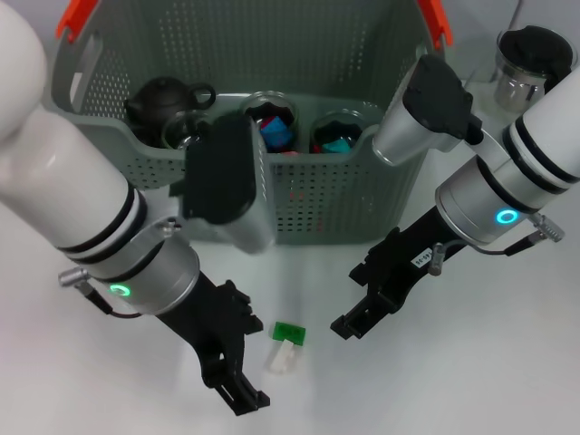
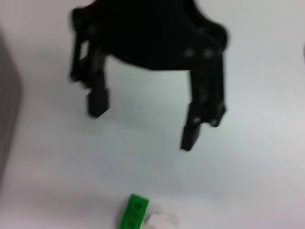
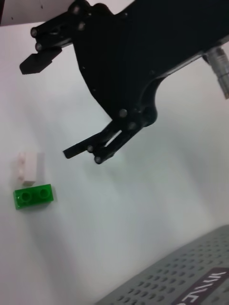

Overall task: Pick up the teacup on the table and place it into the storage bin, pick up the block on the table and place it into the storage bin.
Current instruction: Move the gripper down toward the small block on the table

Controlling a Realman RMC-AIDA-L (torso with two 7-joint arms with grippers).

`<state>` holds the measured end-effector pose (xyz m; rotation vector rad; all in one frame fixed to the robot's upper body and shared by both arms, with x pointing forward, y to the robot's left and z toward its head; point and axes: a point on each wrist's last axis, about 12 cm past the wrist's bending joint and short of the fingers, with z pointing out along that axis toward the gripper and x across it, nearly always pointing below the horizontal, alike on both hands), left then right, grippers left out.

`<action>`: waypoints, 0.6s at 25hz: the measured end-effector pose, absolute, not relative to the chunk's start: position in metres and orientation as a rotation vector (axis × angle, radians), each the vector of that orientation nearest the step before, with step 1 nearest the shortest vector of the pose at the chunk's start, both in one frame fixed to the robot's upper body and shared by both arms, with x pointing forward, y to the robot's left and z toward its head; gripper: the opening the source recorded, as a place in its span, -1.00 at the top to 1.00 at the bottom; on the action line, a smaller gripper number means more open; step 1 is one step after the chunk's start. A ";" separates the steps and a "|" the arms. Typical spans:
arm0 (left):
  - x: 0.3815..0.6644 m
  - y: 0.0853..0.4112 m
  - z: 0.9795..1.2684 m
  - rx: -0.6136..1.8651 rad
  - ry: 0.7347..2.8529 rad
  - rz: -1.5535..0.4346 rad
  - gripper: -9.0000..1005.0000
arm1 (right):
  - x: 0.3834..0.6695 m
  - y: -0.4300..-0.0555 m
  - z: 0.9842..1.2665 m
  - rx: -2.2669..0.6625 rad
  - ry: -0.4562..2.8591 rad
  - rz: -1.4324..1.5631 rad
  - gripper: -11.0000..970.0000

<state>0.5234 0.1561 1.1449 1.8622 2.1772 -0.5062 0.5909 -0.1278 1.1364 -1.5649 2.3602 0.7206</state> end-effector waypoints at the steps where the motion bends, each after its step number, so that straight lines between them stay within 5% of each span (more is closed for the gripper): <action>1: 0.524 0.158 1.145 1.823 2.214 -0.511 -0.86 | 0.591 -0.128 1.137 -1.568 2.359 0.718 -0.95; 9: 0.532 0.176 1.148 1.486 2.442 -0.550 -0.86 | 0.591 -0.120 1.140 -1.669 2.306 0.674 -0.95; 15: 0.534 0.222 1.145 1.125 2.584 -0.612 -0.86 | 0.588 -0.108 1.142 -1.793 2.232 0.632 -0.95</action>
